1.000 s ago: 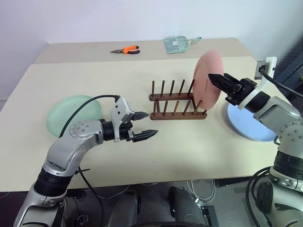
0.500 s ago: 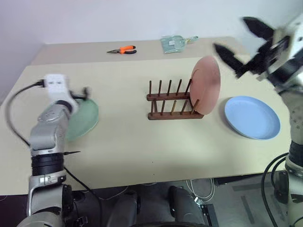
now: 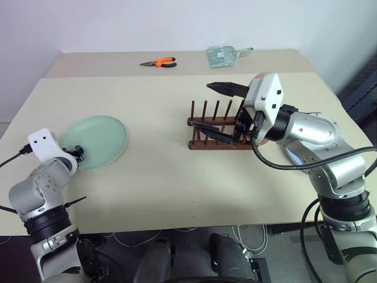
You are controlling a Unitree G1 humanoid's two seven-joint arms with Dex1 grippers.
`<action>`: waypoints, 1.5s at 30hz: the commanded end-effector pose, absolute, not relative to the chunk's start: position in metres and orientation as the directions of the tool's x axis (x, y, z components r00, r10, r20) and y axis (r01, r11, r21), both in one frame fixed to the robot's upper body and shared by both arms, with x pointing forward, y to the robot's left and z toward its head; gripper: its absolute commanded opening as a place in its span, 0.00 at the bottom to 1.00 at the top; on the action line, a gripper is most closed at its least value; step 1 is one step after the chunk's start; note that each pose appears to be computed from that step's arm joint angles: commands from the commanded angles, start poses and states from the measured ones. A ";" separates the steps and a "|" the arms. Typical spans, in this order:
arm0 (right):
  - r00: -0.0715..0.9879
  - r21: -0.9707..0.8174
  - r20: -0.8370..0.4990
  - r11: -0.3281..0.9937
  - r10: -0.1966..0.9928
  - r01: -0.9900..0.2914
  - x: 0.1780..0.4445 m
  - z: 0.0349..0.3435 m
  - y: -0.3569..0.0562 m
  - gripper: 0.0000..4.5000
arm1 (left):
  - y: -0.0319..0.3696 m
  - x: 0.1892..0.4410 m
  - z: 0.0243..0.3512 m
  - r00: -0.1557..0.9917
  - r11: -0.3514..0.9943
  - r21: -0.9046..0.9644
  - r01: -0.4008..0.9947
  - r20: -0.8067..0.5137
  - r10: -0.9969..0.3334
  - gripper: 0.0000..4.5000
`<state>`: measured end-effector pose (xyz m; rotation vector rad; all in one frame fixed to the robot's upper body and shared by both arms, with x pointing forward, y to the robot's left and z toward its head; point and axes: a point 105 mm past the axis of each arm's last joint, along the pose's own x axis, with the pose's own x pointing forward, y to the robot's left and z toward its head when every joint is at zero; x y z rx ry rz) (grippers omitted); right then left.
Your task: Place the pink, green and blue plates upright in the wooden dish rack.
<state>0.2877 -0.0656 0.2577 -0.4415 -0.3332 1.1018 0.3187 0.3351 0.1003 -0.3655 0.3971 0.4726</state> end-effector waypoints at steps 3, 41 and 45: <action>0.422 -0.557 -0.017 0.342 0.906 -0.757 0.287 0.251 -0.063 1.00 | 0.300 0.343 0.144 0.946 0.907 -0.305 -0.291 -0.231 0.226 0.02; 0.585 -0.175 0.426 0.697 0.690 -0.695 0.311 0.304 -0.088 0.00 | 0.161 0.342 0.216 0.862 0.876 0.094 0.473 0.160 -0.482 0.64; 0.605 0.139 0.471 0.623 0.642 -0.769 0.306 0.309 -0.099 0.00 | 0.119 0.298 0.167 0.650 0.644 0.102 0.758 -0.052 -0.758 0.64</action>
